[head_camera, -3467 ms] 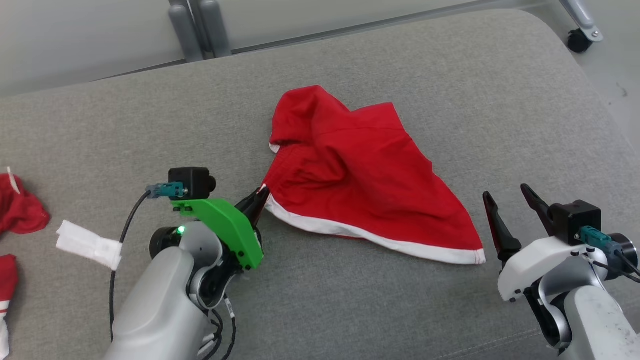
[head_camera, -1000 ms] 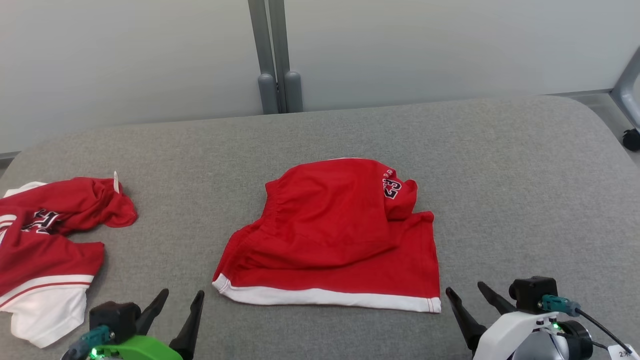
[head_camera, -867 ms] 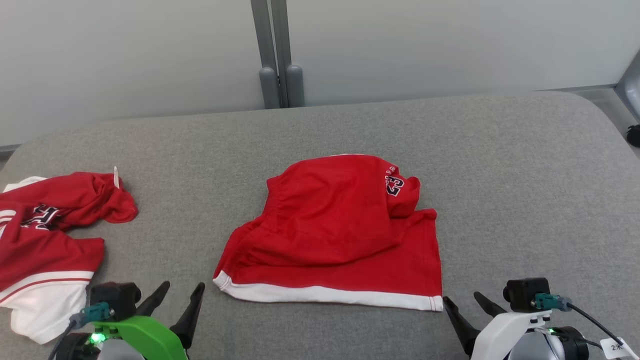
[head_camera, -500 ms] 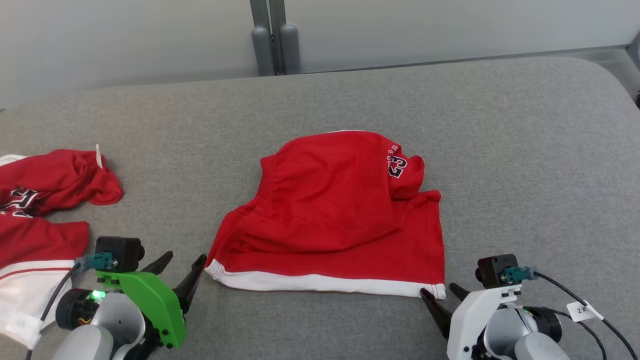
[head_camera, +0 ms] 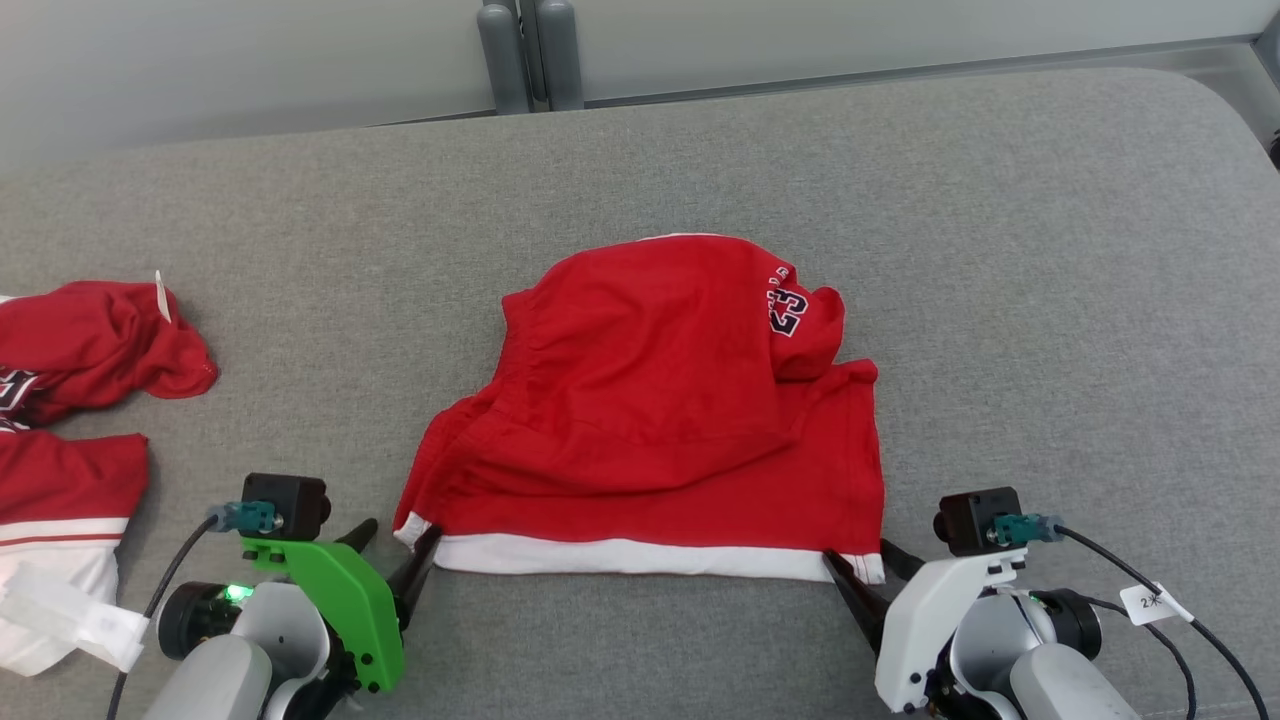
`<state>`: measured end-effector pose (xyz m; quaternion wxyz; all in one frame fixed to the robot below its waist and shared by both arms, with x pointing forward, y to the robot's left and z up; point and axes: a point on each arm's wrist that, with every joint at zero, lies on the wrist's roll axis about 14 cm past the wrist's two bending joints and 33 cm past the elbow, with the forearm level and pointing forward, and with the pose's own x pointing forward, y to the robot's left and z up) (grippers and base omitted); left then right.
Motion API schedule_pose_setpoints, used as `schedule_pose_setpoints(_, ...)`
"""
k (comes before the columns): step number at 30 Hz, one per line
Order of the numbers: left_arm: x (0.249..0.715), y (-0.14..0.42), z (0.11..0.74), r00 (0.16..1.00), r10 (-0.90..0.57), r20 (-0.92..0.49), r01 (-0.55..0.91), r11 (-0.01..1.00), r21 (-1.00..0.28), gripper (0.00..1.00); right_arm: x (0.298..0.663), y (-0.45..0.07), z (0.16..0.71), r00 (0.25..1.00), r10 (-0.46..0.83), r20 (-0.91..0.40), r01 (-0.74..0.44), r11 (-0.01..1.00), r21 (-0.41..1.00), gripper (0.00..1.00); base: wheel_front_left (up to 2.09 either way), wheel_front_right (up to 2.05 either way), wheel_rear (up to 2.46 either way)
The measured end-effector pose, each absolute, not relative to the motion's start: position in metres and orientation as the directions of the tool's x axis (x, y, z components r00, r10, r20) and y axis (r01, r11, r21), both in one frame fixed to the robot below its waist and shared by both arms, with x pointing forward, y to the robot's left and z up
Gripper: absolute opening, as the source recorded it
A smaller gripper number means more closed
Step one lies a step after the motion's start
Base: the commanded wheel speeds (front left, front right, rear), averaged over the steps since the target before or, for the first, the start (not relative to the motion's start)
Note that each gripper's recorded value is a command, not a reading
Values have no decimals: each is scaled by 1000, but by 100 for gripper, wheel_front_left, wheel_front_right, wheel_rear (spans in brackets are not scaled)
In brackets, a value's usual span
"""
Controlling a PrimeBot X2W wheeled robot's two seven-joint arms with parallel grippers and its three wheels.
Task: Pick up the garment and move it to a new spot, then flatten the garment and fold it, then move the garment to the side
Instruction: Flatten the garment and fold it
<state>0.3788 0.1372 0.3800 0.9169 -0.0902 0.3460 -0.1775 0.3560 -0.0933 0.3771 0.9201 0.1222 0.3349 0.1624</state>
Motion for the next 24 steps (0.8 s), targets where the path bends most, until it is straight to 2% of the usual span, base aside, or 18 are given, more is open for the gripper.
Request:
schedule_pose_setpoints(3, 377, 130, 377, 682, -405, -610, 271, 914, -303, 100, 356, -90, 377, 721, 389, -574, -225, 914, 338, 49, 0, 0, 0)
schedule_pose_setpoints(4, 377, 129, 377, 681, -408, -609, 275, 912, -304, 93, 356, -90, 376, 719, 392, -574, -227, 913, 339, 44, 0, 0, 0)
schedule_pose_setpoints(5, 378, 128, 378, 682, -413, -604, 278, 910, -308, 43, 356, -89, 376, 718, 395, -573, -230, 912, 340, 35, 0, 0, 0)
schedule_pose_setpoints(7, 378, 127, 378, 682, -417, -601, 284, 908, -308, 0, 356, -87, 376, 718, 400, -570, -234, 909, 344, 0, 0, 0, 0)
schedule_pose_setpoints(14, 383, 127, 388, 703, -430, -567, 308, 902, -303, 0, 362, -86, 388, 754, 408, -514, -253, 903, 347, 0, 0, 0, 0)
schedule_pose_setpoints(18, 394, 124, 412, 743, -450, -495, 349, 892, -287, 0, 376, -82, 419, 810, 426, -404, -276, 883, 379, 0, 0, 0, 0)
schedule_pose_setpoints(24, 431, 115, 463, 777, -488, -398, 438, 873, -214, 0, 418, -92, 481, 871, 436, -225, -355, 878, 322, 0, 0, 0, 0)
